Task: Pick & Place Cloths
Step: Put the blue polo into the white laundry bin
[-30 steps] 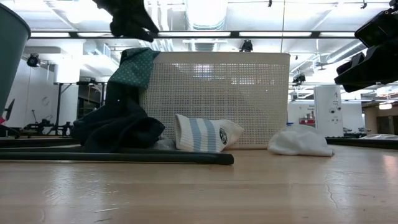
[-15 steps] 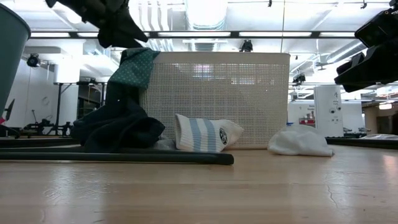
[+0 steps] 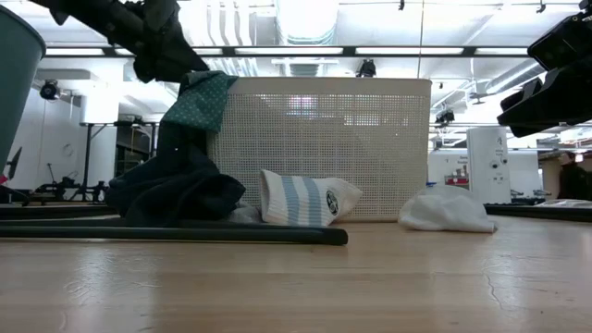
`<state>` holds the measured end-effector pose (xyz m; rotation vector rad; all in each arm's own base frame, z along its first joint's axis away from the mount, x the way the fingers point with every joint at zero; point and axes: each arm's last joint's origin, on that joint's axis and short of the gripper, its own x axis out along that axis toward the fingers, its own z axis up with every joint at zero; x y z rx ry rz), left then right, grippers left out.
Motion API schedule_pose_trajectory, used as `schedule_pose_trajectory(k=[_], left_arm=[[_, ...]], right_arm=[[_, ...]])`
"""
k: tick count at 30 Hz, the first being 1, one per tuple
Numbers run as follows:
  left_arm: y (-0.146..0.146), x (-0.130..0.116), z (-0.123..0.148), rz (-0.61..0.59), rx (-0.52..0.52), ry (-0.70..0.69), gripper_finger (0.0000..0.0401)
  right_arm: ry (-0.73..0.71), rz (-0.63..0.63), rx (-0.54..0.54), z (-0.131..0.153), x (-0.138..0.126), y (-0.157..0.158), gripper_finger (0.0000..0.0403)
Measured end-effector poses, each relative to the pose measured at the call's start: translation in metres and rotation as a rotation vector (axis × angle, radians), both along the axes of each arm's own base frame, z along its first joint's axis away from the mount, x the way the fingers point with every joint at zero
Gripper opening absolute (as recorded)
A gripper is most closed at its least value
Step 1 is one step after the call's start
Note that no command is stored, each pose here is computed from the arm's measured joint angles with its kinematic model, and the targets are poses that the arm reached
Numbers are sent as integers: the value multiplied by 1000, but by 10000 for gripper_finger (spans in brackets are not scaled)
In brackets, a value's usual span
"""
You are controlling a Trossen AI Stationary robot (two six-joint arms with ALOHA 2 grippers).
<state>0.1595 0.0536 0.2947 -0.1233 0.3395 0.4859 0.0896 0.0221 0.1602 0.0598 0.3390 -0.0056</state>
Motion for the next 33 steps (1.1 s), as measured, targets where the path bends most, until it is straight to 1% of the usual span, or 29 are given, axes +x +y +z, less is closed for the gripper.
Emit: schedule_pose_trajectory(k=[10, 17, 21, 23, 27, 30, 33], left_arm=[[0, -1, -14, 5, 2, -10, 266], [0, -1, -17, 2, 2, -6, 266], [-1, -2, -21, -3, -14, 38, 266], [-2, -6, -28, -9, -21, 108, 266], [-3, -10, -21, -20, 21, 71, 266], [-5, -16, 0, -16, 61, -46, 266], [-7, -24, 7, -11, 43, 5, 266]], right_arm=[[0, 0, 0, 0, 0, 0, 8], [0, 0, 0, 0, 0, 0, 8], [0, 0, 0, 0, 0, 0, 8], [0, 0, 0, 0, 0, 0, 8], [0, 0, 0, 0, 0, 0, 8], [0, 0, 0, 0, 0, 0, 8], [1, 0, 0, 0, 0, 0, 8]])
